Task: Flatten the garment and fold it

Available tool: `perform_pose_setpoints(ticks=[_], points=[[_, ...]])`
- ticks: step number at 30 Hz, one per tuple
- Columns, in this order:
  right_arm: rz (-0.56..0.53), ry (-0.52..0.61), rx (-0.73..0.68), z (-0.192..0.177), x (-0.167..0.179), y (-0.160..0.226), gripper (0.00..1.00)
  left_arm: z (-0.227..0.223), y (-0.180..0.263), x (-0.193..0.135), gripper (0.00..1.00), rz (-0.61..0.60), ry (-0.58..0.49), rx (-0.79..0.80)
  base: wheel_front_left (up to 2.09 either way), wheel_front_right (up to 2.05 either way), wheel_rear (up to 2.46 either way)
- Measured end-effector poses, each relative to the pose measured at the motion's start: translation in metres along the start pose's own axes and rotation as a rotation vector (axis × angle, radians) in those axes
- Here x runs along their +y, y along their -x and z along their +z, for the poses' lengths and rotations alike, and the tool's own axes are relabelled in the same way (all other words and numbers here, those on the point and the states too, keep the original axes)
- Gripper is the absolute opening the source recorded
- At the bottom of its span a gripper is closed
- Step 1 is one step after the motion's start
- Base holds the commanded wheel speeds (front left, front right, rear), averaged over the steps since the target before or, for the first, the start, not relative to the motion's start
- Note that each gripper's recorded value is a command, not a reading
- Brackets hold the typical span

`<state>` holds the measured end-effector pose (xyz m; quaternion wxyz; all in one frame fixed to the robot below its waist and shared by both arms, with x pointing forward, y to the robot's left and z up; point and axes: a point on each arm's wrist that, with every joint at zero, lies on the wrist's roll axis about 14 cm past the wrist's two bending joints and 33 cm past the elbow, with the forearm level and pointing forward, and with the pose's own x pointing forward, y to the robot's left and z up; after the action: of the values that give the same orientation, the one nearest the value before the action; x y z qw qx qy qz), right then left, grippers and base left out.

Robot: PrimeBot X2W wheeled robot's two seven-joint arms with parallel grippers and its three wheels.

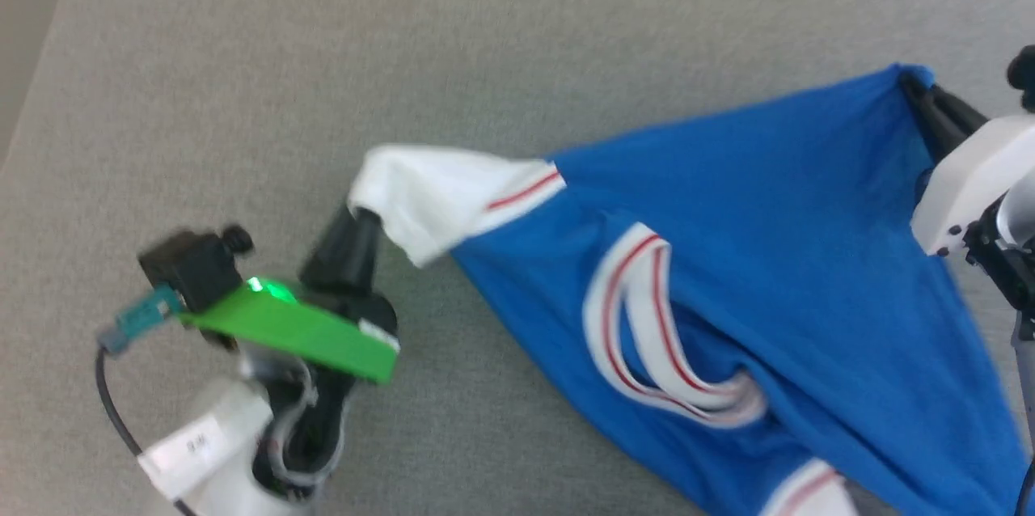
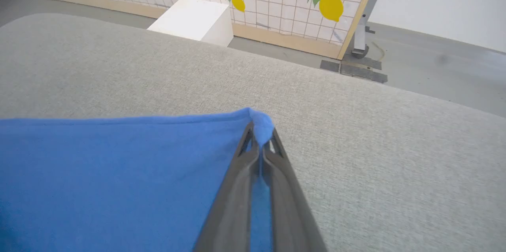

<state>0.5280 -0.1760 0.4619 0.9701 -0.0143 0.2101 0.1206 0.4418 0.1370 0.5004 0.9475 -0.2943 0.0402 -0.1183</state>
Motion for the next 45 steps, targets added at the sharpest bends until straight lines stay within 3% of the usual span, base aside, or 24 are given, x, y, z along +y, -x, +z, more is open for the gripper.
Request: perform_pose_setpoints(ticks=[4,12,17,22,33,38,45], points=[[-0.043,-0.006,-0.112,0.031,-0.007,0.019,0.00,0.041,-0.016,-0.022,0.00,-0.076,-0.111,-0.088,0.00,0.00,0.00],[-0.064,0.034,-0.357,0.129,-0.003,0.063,0.00,0.132,-0.046,-0.096,0.00,-0.242,-0.317,-0.220,0.00,0.00,0.00],[-0.091,0.079,-0.492,0.195,-0.002,0.094,0.00,0.184,-0.060,-0.136,0.00,-0.299,-0.429,-0.273,0.00,0.00,0.00],[-0.152,0.110,-0.552,0.238,-0.013,0.121,0.00,0.221,-0.071,-0.168,0.00,-0.328,-0.524,-0.311,0.00,0.00,0.00],[-0.291,0.155,-0.637,0.294,-0.040,0.171,0.00,0.271,-0.080,-0.222,0.00,-0.356,-0.611,-0.401,0.00,0.00,0.00],[-0.321,0.163,-0.618,0.296,-0.049,0.172,0.00,0.271,-0.088,-0.219,0.00,-0.344,-0.608,-0.386,0.00,0.00,0.00],[-0.338,0.172,-0.580,0.294,-0.061,0.147,0.00,0.260,-0.111,-0.208,0.00,-0.346,-0.623,-0.350,0.00,0.00,0.00]])
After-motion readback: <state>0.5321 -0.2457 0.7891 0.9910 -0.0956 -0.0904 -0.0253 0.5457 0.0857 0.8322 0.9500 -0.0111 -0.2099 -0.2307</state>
